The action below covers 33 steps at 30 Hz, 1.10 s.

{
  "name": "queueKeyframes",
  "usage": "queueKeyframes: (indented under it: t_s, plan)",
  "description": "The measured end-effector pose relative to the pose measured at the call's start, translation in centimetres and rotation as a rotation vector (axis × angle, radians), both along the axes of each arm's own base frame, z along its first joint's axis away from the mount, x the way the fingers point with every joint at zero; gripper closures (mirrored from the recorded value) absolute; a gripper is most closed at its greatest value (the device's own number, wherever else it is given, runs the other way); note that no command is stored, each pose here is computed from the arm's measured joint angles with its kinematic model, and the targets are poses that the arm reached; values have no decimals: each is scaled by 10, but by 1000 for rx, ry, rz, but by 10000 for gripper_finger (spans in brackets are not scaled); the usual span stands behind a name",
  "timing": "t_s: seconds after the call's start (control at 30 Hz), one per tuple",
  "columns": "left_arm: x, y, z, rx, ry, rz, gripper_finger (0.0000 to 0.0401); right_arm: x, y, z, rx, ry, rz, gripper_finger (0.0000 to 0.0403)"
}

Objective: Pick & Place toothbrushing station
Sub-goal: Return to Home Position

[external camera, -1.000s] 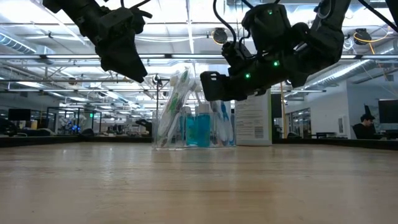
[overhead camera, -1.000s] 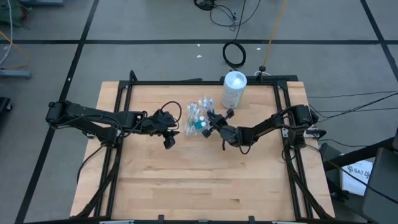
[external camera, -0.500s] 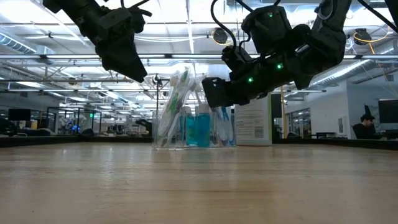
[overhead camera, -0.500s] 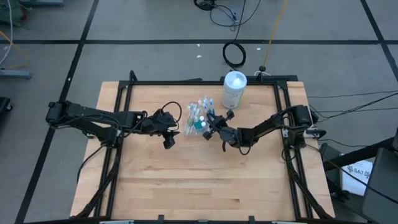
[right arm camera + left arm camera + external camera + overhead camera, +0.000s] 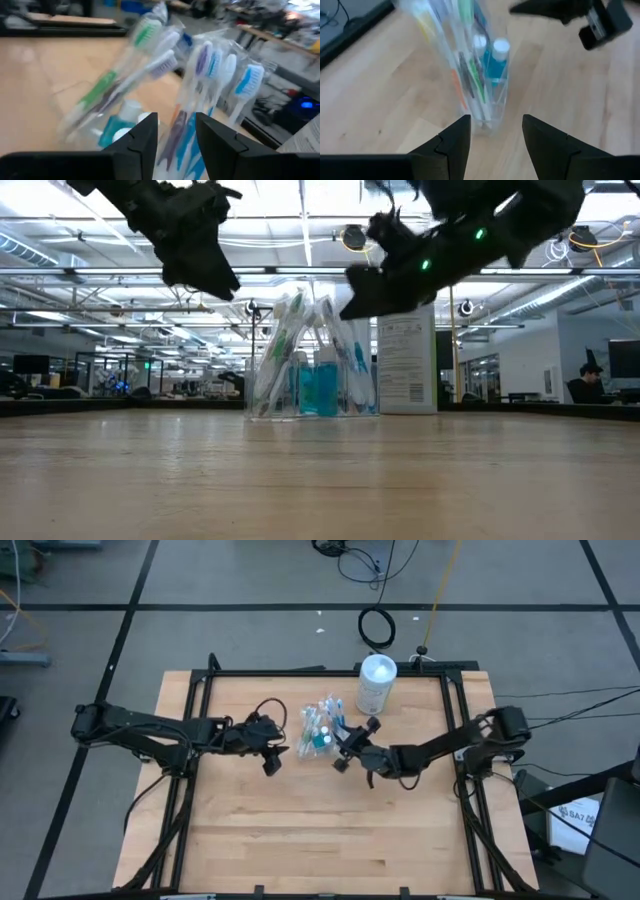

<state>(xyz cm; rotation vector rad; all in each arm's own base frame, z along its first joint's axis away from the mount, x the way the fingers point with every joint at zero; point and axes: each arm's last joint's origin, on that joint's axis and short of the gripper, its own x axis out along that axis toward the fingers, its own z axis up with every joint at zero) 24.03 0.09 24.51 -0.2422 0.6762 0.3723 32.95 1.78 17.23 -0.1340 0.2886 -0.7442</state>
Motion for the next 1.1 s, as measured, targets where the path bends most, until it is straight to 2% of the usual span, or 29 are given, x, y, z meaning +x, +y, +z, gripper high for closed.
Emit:
queueKeyframes:
  t_s: [0.23, 0.43, 0.53, 0.6, 0.77, 0.97, 1.1]
  plan:
    - [-20, -1, 21, 29, -71, 0, 217, -28, 4, 35, 165, 82, 210, 277]
    - [-53, -6, 41, 119, -112, 55, 217, -61, 2, 68, 242, 76, 224, 281]
    - [-65, -9, 52, 127, -175, 41, 217, -77, 1, 82, 247, 75, 238, 281]
    - [-73, -13, 57, 130, -206, 12, 217, -88, 2, 87, 245, 56, 297, 282]
    - [-89, -18, 66, 162, -253, -63, 217, -116, 7, 86, 263, 21, 478, 284]
    - [-109, -18, 71, 196, -268, -60, 217, -155, 10, 72, 246, -148, 562, 286]
    - [-117, -19, 67, 236, -280, -75, 217, -178, 10, 53, 232, -273, 690, 285]
